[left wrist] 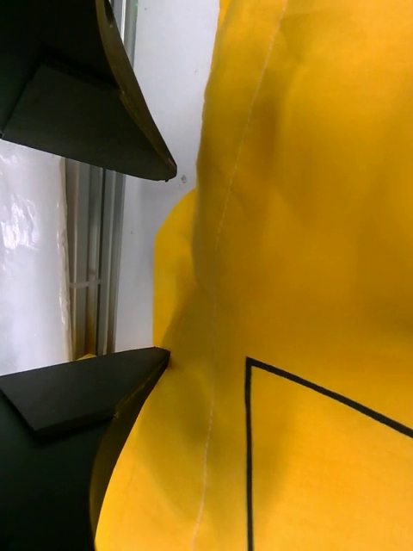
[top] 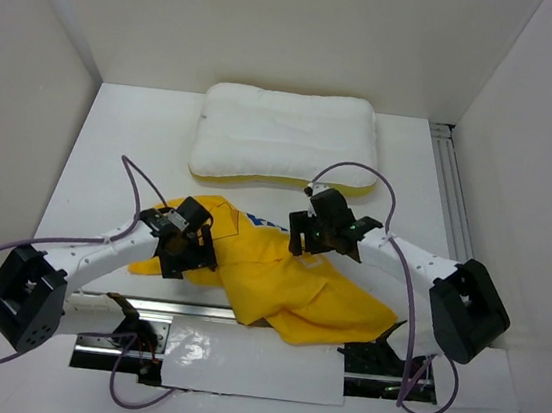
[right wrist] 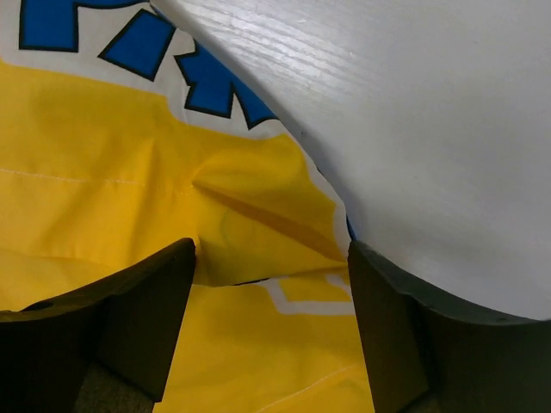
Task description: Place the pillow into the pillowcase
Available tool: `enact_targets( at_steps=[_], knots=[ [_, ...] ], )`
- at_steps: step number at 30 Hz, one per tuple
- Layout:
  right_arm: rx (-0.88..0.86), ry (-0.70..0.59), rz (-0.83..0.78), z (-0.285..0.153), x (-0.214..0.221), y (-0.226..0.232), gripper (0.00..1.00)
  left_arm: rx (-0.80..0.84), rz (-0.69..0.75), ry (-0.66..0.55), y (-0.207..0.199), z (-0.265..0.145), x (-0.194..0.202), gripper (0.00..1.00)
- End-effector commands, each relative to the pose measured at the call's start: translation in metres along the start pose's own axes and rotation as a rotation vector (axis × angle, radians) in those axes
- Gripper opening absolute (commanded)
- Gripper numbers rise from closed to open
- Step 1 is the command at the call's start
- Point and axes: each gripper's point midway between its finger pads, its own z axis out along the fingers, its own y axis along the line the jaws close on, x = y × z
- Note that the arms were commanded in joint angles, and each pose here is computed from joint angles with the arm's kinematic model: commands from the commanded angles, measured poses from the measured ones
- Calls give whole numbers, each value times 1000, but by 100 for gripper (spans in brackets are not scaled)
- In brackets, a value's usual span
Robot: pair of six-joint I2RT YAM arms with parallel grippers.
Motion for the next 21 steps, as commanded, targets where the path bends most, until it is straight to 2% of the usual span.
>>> enact_targets(
  at_steps=[1,5,6,7,9,11,13,15,16,17,21],
  knots=[
    [19,-98,-3,-2,-27,10,75,-26,-29,-18,-1,7,-7,89],
    [19,-100,-18,-1,-23,13,75,-56,-13,-20,-2,12,-12,79],
    [24,-88,-18,2,-21,12,75,-41,-15,-30,-6,10,-16,72],
    [28,-78,-18,5,-18,11,75,-51,-14,-23,-5,13,-14,42],
    [36,-85,-7,8,-20,10,72,-47,-14,-26,-9,7,-18,14],
    [36,-85,-7,11,-20,10,63,-51,-14,-36,-9,3,-20,0],
    [20,-83,-23,13,-21,16,56,-55,-14,-47,-5,-3,-20,0],
    [26,-68,-24,19,-19,15,43,-69,-37,-71,0,-8,-22,0],
    [30,-58,-24,21,-17,14,32,-70,-38,-82,3,-14,-22,0],
    [46,-64,-24,22,-18,11,3,-65,-53,-85,3,-17,-22,0],
    [112,-106,8,12,-30,3,0,-16,-52,-133,1,-34,-27,0]
  ],
)
